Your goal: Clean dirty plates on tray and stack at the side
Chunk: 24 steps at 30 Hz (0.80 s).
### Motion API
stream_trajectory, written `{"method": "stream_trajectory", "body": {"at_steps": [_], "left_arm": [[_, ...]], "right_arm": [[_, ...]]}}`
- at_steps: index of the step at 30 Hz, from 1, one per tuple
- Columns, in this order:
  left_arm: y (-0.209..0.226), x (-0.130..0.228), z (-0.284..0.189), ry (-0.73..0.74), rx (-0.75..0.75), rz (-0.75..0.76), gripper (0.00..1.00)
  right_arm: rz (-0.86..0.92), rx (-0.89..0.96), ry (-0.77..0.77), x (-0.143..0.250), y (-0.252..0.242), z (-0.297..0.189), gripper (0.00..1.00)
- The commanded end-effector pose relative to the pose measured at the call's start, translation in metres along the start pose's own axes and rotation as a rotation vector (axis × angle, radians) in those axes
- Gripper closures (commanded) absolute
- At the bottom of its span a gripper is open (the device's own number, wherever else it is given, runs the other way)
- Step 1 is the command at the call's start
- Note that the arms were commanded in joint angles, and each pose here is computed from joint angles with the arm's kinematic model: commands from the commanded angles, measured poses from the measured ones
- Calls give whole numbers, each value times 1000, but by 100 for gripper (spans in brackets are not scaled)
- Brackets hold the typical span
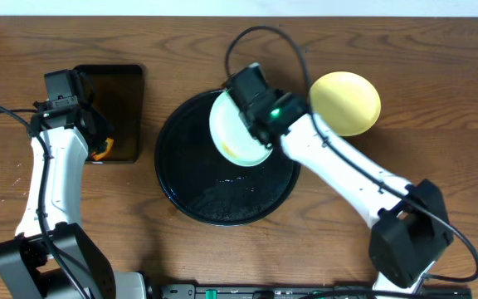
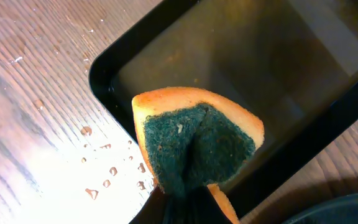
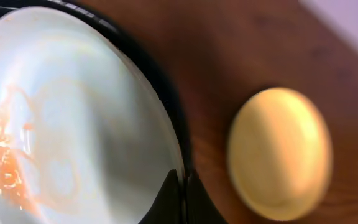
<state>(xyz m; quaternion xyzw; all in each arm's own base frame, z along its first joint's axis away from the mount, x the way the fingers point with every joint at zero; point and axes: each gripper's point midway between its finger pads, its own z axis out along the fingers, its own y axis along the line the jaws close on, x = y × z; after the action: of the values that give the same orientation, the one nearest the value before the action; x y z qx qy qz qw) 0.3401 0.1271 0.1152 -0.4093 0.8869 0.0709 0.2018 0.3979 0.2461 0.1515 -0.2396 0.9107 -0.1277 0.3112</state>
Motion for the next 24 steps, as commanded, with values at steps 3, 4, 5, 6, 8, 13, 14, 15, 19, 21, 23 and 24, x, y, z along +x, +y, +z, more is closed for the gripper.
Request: {"method": "stream_trajectory", "body": {"at_steps": [3,4,5,6,8,13,14,15,19,21,23,24], "left_arm": [[1,8,12,42,-13,24,92],[1,9,14,49,-17,26,92],[2,11,17,56,-21,31,92],[2,12,19,63,-25,37,92],[0,16,23,83,-17,56,92],[-16,22,28,122,69,112,92],[-16,22,28,121,69,112,92],[-16,22,28,121,69,112,92],[-16,22,28,122,69,119,92],[-16,22,28,122,69,124,92],[-16,22,28,121,70,127,92],[-16,22,28,121,70,127,92]], "right_arm": [[-134,321,-107,-25,-30,-33,99],[-158,350,-118,-27,-29,-38,99],[-180,378,-127,-30,-29,-42,99],[-201,405,-138,-33,-29,-46,99],[-238,469,-168,-41,-29,-58,99],[-356,624,-209,-60,-31,-85,99],[-377,650,-213,-64,-31,-90,99],[-396,670,-220,-68,-30,-95,99],[-446,692,-249,-81,-25,-106,99],[-450,704,-267,-87,-23,-111,99],[-423,725,-279,-90,-25,-117,99],[-414,734,-282,-91,-26,-119,99]]}}
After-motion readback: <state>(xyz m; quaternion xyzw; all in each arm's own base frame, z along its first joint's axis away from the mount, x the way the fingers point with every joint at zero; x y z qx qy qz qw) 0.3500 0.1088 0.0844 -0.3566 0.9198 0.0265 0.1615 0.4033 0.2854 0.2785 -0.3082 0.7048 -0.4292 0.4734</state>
